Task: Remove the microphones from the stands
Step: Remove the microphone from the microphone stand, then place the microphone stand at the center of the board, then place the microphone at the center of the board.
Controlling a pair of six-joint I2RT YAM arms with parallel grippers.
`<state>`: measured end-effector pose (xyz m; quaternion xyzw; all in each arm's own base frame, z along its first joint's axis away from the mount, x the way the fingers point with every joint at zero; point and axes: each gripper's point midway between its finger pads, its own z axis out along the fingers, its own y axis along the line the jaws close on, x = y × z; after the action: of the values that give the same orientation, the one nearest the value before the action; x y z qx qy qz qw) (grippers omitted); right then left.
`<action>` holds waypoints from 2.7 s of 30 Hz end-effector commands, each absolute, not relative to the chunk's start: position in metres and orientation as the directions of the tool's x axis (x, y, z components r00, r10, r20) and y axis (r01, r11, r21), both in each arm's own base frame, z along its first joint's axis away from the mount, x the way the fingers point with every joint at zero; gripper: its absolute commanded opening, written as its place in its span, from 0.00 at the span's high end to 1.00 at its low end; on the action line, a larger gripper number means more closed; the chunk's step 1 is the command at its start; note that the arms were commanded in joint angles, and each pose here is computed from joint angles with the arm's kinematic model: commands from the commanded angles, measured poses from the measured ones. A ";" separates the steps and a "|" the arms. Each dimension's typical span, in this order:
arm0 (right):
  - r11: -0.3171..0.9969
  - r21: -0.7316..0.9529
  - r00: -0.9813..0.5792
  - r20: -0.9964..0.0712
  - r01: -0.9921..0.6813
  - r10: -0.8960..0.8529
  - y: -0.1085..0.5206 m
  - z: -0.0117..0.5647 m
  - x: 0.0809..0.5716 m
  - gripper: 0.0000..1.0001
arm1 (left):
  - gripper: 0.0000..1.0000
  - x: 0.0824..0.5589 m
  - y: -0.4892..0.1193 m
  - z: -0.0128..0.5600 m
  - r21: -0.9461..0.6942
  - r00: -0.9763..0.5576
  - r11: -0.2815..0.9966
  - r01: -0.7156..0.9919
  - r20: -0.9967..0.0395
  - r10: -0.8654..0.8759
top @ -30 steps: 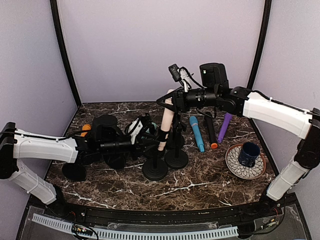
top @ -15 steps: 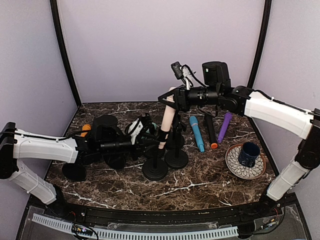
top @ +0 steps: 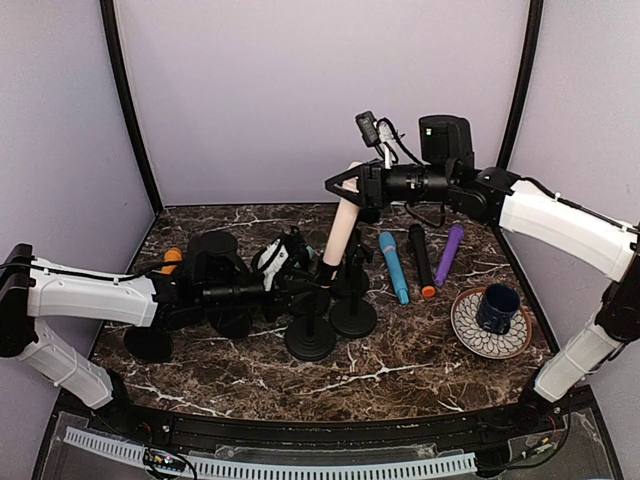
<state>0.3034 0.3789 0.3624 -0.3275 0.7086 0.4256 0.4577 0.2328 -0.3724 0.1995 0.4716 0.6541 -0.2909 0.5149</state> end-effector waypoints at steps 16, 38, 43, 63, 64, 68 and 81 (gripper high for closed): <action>0.569 0.131 0.005 -0.973 -0.812 0.231 0.297 0.500 0.308 0.89 | 0.88 0.218 -0.343 0.112 0.095 -0.156 0.374 0.923 -0.794 0.588; 0.954 0.115 -0.466 -0.884 -0.276 -0.028 0.155 0.315 0.382 0.89 | 0.23 0.291 -0.297 0.301 -0.056 -0.225 0.609 0.791 -0.952 0.206; 0.958 0.125 -0.545 -0.838 -0.257 -0.037 0.163 0.291 0.398 0.89 | 0.24 0.320 -0.252 0.279 -0.186 -0.376 0.692 0.697 -0.917 0.133; 0.987 -0.001 -0.745 -0.656 -0.158 -0.120 0.193 0.182 0.477 0.90 | 0.25 0.327 -0.224 0.227 -0.126 -0.410 0.746 0.654 -0.888 0.209; 0.988 -0.004 -0.749 -0.651 -0.153 -0.119 0.195 0.176 0.482 0.90 | 0.25 0.327 -0.223 0.226 -0.123 -0.410 0.749 0.651 -0.888 0.210; 0.988 0.012 -0.755 -0.647 -0.152 -0.108 0.207 0.156 0.502 0.83 | 0.25 0.327 -0.217 0.229 -0.080 -0.379 0.759 0.646 -0.897 0.227; 0.996 0.003 -0.724 -0.687 -0.093 -0.065 0.220 0.113 0.554 0.67 | 0.25 0.325 -0.217 0.226 -0.087 -0.388 0.759 0.645 -0.893 0.227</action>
<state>0.5381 0.2191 0.1327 -0.0711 0.9341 0.0240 0.3491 0.3280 -0.2194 0.2191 0.2693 0.8125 -0.2161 0.4697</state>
